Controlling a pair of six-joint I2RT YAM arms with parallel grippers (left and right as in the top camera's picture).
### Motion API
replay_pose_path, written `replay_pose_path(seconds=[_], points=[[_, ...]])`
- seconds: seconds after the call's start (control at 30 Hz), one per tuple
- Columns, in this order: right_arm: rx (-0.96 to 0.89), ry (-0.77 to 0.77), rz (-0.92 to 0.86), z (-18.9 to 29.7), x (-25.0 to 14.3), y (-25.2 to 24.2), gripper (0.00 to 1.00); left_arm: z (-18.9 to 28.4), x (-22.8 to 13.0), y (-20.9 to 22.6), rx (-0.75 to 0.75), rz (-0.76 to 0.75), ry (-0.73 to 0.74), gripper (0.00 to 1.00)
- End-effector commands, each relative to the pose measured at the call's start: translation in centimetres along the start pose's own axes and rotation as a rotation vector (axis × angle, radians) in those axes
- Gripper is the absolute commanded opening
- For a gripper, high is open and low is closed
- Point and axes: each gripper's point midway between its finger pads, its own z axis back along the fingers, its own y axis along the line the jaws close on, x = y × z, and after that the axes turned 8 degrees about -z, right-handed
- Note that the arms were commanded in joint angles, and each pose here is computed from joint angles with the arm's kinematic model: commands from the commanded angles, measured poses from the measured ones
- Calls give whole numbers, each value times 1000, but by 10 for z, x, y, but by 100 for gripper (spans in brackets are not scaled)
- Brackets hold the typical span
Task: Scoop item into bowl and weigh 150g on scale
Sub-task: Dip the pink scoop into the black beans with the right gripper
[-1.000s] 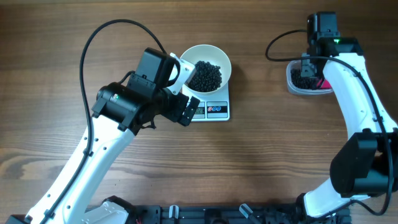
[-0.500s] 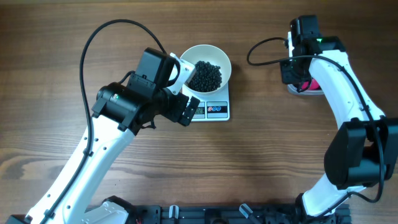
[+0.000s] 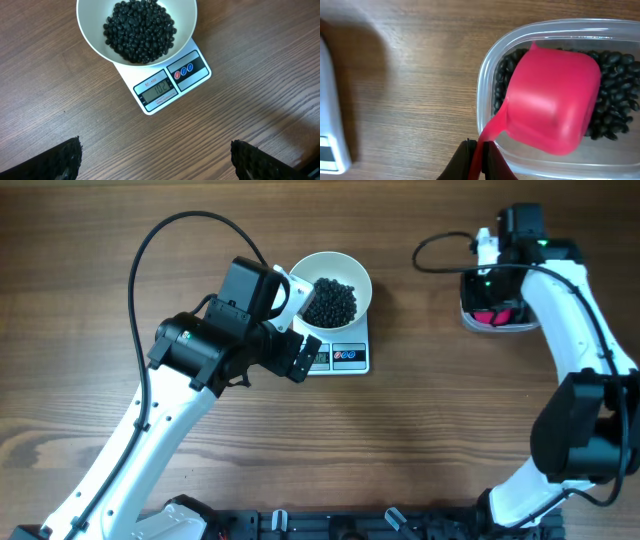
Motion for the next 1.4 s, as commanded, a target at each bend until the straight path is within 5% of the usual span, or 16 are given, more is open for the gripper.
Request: replay_pose_path(seconds=[0.0,0.37,1.37], points=[[148,-26,-23,8,7,8,4,1,0,2,8,5,-4,100],[375,-81,19,25,14,5,4,1,0,2,8,5,-4,100],[473,-47,-10,38,-5,-21,4,1,0,2,8,4,-4,100]])
